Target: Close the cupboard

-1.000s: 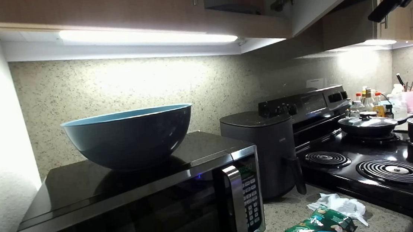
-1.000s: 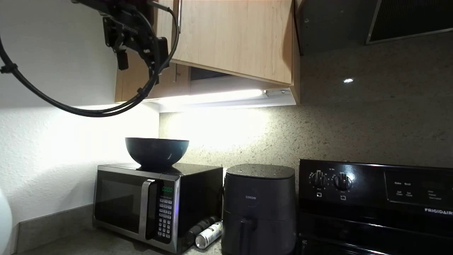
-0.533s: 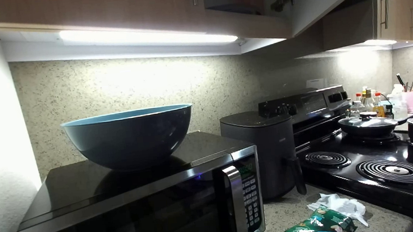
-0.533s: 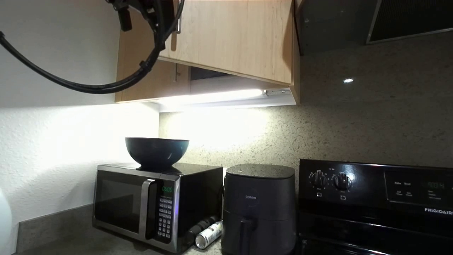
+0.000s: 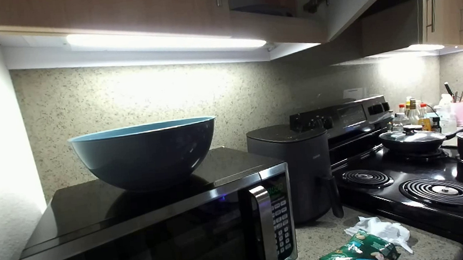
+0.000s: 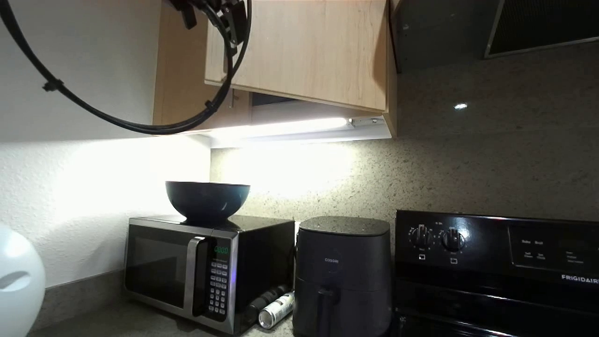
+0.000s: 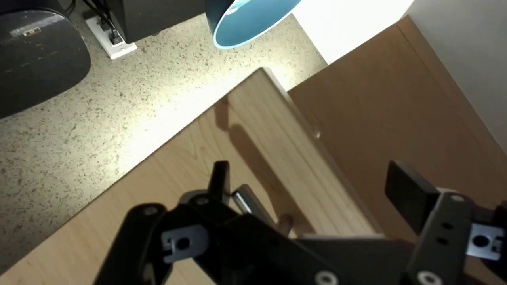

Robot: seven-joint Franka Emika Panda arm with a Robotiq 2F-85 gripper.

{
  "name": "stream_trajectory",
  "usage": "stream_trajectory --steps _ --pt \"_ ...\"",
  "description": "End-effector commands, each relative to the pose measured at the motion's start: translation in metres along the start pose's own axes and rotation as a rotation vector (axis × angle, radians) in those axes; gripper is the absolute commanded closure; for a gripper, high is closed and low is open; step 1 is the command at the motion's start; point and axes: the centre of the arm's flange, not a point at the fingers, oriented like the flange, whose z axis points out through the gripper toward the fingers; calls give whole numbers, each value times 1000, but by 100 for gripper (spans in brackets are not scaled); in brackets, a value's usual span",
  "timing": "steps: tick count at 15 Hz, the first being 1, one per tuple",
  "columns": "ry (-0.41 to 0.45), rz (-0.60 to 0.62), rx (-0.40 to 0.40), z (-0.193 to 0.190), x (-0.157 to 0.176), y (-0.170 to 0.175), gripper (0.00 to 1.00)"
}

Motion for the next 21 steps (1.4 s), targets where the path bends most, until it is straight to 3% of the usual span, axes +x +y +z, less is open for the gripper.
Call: stream_trajectory --steps 1,4,6,9,12,16,21 --pt "144 -9 23 17 19 3 0" --pt "229 -19 53 18 30 4 0" --pt "237 -14 81 30 35 3 0" --pt "203 -29 115 61 32 -8 0" --pt "105 -52 139 105 20 -23 0" --pt "51 -144 111 155 0 -33 0" --pt "57 -149 75 155 4 -23 0"
